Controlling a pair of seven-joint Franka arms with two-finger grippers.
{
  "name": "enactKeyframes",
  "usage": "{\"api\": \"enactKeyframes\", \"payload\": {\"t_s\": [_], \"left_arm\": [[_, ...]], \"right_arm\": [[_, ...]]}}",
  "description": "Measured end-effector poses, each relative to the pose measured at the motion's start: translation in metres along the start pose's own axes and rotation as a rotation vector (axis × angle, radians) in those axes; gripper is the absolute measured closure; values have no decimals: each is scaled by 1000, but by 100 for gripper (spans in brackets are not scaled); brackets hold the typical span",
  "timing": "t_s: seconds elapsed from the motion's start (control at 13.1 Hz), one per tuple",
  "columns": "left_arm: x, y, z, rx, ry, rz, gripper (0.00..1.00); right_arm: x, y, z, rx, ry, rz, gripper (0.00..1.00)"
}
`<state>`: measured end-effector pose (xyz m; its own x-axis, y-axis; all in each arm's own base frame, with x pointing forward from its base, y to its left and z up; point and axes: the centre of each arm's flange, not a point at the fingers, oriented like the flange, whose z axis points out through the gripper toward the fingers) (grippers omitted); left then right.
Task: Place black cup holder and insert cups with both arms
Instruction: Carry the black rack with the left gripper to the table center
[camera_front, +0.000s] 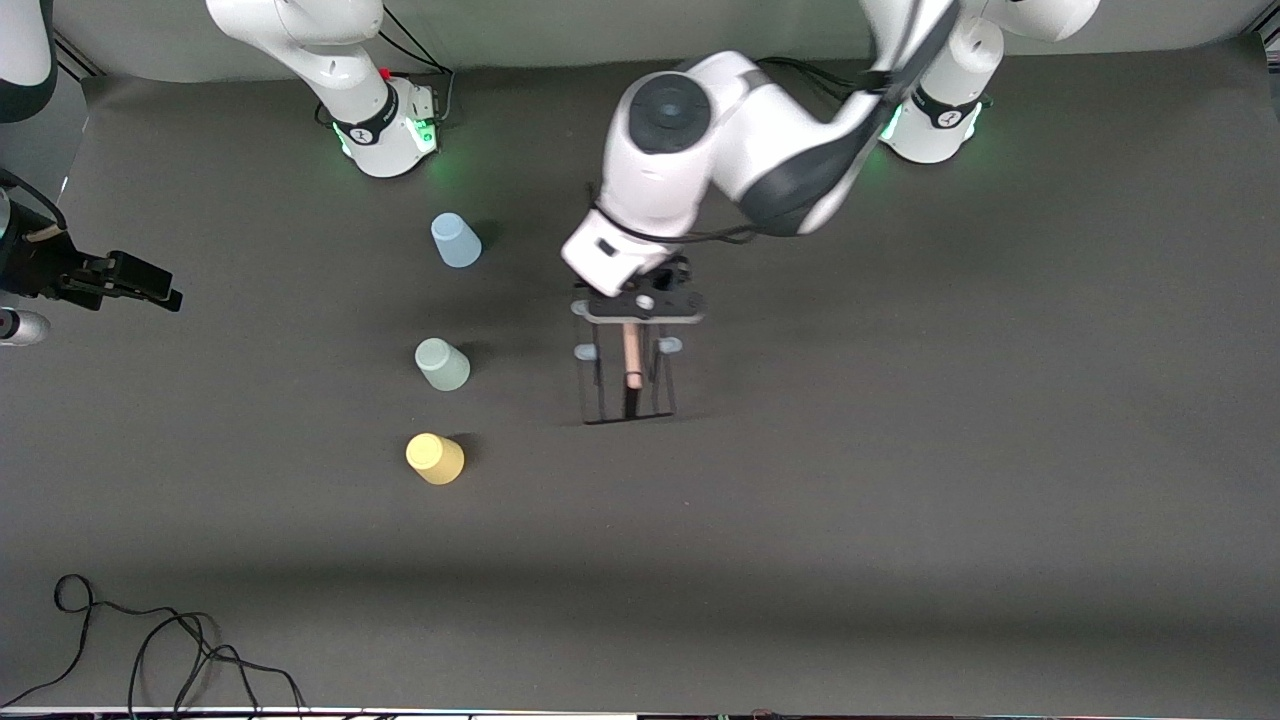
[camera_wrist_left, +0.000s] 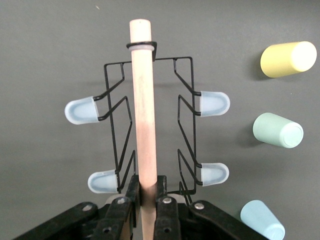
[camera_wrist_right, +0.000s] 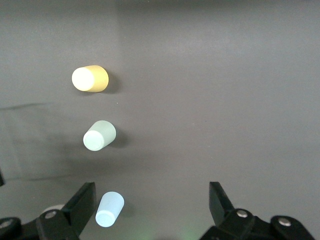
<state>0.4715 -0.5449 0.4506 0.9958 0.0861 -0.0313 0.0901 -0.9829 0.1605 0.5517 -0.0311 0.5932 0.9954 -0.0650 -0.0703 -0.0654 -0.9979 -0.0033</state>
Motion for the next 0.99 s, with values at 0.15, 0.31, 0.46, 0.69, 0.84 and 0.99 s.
{"api": "enactKeyframes", "payload": {"t_s": [0.15, 0.31, 0.46, 0.69, 0.84, 0.99], "left_arm": [[-2, 12, 22, 10, -9, -24, 84], [7, 11, 49, 23, -20, -40, 84], [11, 14, 78, 17, -16, -38, 84], [1, 26, 107, -5, -7, -15, 84], [0, 30, 113, -24, 4, -10, 84], [1, 30, 114, -28, 8, -12, 84]], "right_arm": [[0, 0, 0, 0, 0, 0, 0], [0, 0, 0, 0, 0, 0, 0], [0, 0, 0, 0, 0, 0, 0], [0, 0, 0, 0, 0, 0, 0], [0, 0, 0, 0, 0, 0, 0], [0, 0, 0, 0, 0, 0, 0]]}}
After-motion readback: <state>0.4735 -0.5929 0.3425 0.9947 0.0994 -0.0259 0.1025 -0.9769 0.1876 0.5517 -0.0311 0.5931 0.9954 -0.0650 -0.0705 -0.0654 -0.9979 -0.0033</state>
